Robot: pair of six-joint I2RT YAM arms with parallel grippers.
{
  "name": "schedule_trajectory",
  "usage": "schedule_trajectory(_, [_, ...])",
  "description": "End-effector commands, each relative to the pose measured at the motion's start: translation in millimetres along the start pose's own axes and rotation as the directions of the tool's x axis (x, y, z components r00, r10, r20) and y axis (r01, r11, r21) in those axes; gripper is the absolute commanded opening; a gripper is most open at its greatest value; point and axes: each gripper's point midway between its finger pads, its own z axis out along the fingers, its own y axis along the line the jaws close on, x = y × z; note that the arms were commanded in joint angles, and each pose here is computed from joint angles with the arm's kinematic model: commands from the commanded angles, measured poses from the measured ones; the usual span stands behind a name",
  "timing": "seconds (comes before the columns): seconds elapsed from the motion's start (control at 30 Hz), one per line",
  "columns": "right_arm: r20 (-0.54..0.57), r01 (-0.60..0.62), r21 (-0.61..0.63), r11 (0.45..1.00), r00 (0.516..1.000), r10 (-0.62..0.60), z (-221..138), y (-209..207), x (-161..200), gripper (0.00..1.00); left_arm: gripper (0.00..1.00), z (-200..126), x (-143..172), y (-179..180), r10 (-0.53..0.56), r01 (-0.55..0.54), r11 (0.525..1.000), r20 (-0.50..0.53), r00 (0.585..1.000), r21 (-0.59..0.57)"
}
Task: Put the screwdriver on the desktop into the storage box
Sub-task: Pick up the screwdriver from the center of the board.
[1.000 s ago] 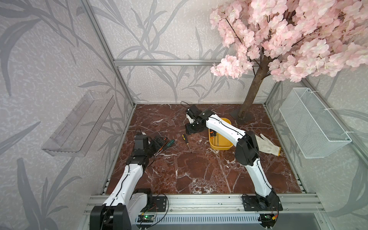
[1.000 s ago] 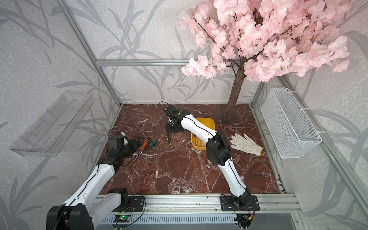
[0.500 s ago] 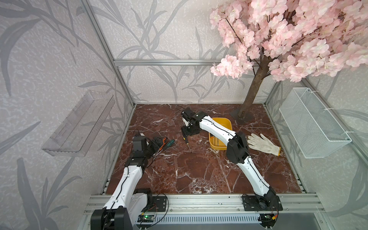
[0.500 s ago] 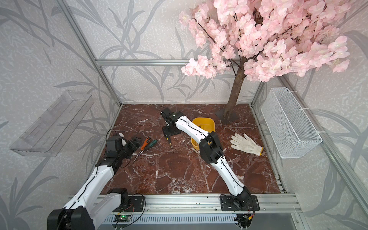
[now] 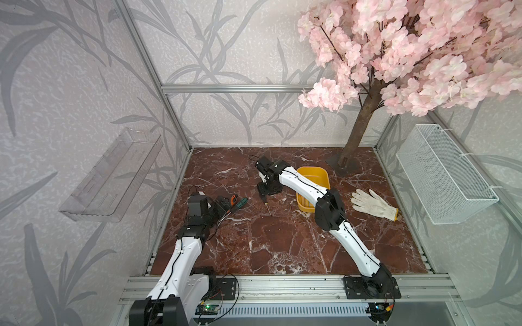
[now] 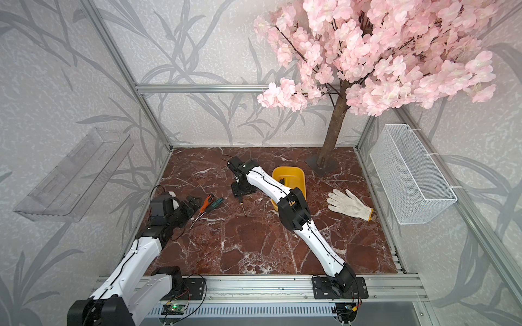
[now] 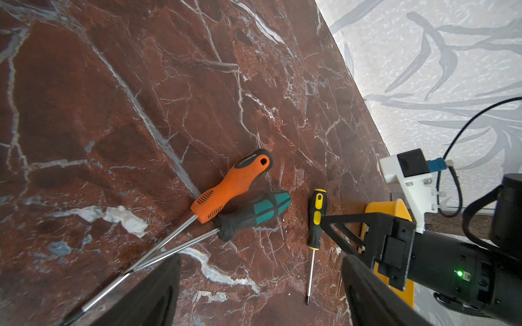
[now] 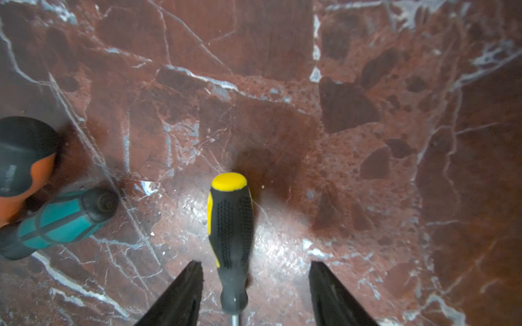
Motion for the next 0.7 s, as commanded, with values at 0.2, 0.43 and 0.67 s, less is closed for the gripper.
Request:
schedule_trajectory(0.2, [-0.030, 0.021, 0.001, 1.000, 0.999, -0.020, 12, 7, 7, 0.52, 0.91, 0, 4, 4, -0.016, 0.016, 1.000, -0.014, 1.000, 0.000])
schedule_trajectory(0.43, [-0.037, 0.031, 0.009, 0.999, 0.999, -0.030, 18, 7, 10, 0.48, 0.91, 1, 5, 2, -0.020, 0.021, 1.000, -0.018, 1.000, 0.013])
schedule_trajectory(0.67, [-0.047, 0.031, 0.010, 0.999, 0.998, -0.030, 22, 7, 13, 0.42, 0.91, 1, 5, 2, -0.015, 0.015, 1.000, -0.019, 1.000, 0.012])
